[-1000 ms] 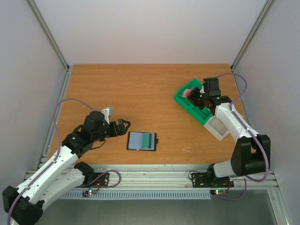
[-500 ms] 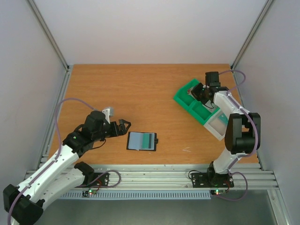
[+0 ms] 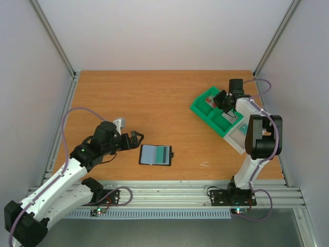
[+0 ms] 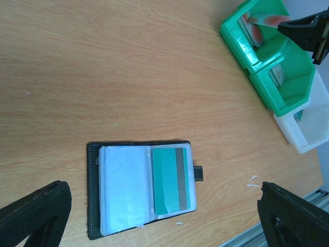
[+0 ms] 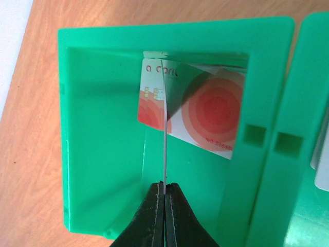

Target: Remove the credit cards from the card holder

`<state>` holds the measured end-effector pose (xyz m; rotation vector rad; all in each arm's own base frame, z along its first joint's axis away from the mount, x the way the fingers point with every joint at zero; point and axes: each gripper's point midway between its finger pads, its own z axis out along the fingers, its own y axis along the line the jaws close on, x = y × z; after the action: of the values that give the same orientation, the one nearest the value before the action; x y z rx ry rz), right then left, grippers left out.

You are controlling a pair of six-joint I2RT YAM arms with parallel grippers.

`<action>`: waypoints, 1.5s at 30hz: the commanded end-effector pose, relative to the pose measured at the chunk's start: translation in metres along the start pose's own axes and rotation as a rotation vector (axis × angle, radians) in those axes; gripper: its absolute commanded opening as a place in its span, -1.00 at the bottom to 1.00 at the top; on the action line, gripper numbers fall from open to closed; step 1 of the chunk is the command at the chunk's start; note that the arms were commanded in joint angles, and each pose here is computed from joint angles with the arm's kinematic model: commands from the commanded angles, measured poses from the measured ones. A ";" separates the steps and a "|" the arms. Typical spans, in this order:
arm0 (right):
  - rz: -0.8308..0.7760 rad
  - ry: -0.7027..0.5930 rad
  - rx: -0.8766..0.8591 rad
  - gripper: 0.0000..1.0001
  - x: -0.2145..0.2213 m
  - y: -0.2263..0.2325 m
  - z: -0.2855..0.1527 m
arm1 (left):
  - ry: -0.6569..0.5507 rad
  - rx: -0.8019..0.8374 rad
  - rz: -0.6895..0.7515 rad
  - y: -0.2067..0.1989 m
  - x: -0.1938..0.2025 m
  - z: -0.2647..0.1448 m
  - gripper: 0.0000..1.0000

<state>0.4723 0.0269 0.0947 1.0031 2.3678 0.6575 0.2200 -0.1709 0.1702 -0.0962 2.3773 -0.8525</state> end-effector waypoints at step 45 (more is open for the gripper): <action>0.024 -0.011 0.078 -0.46 -0.025 0.005 -0.016 | 0.030 -0.023 0.007 0.003 0.002 0.010 0.99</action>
<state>0.4857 0.0134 0.0926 1.0879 2.4043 0.6005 0.2213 -0.1714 0.1570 -0.0897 2.4278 -0.8178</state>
